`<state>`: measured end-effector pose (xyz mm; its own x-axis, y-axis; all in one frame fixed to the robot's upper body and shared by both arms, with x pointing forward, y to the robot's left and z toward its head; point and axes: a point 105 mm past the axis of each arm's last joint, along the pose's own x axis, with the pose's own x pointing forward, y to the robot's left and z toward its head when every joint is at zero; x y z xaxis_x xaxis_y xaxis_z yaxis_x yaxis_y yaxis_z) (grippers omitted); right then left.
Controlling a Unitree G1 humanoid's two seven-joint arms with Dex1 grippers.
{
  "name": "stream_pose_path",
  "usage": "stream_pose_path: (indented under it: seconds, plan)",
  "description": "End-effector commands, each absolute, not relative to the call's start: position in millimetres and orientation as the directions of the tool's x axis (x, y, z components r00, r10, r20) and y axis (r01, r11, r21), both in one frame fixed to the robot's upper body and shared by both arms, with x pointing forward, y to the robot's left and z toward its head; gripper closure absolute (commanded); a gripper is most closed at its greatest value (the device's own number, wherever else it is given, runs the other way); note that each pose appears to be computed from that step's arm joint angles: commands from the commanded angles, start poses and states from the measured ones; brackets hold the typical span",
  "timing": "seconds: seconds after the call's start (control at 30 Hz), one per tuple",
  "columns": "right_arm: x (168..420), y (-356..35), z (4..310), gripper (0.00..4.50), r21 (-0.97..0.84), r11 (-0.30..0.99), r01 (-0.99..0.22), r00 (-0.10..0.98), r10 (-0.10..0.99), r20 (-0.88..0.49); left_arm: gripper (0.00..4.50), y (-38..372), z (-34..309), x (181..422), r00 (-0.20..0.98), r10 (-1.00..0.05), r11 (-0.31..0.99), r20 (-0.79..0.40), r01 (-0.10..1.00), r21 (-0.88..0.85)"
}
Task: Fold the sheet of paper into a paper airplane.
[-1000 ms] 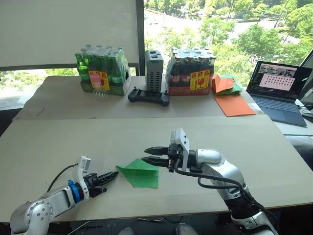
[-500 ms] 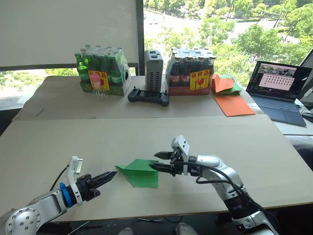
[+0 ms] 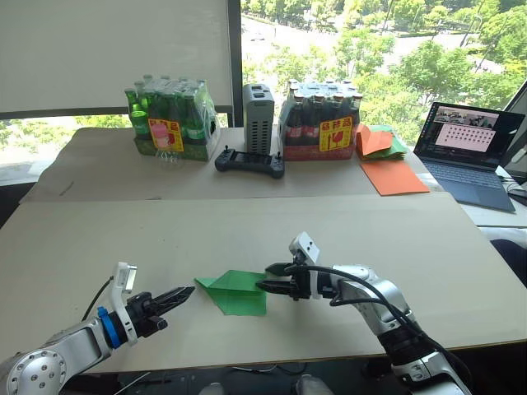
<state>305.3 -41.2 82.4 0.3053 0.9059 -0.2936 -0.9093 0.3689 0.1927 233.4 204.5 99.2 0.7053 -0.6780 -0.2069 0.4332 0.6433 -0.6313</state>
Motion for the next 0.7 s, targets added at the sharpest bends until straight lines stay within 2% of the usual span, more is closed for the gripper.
stream_pose_path:
  seconds: [0.03,0.23,0.57,0.63,0.7]
  plan:
    - [300,-36,94,2.32,0.184,0.33,-0.926,0.279,0.926,-0.254,4.5,209,101,235,0.717,-0.664,0.661,-0.211,0.432,-0.613]
    - [297,-34,96,4.46,0.182,0.31,-0.933,0.261,0.933,-0.249,4.5,211,99,237,0.723,-0.656,0.669,-0.217,0.424,-0.61]
    - [299,-33,106,4.46,0.144,0.31,-0.94,0.276,0.937,-0.214,4.5,213,96,239,0.732,-0.643,0.679,-0.226,0.408,-0.61]
    - [306,-32,118,4.46,0.076,0.328,-0.942,0.312,0.935,-0.169,4.5,214,96,240,0.732,-0.642,0.679,-0.226,0.407,-0.611]
    - [318,-31,140,4.46,-0.083,0.362,-0.929,0.369,0.925,-0.094,4.5,214,96,240,0.733,-0.642,0.679,-0.225,0.406,-0.612]
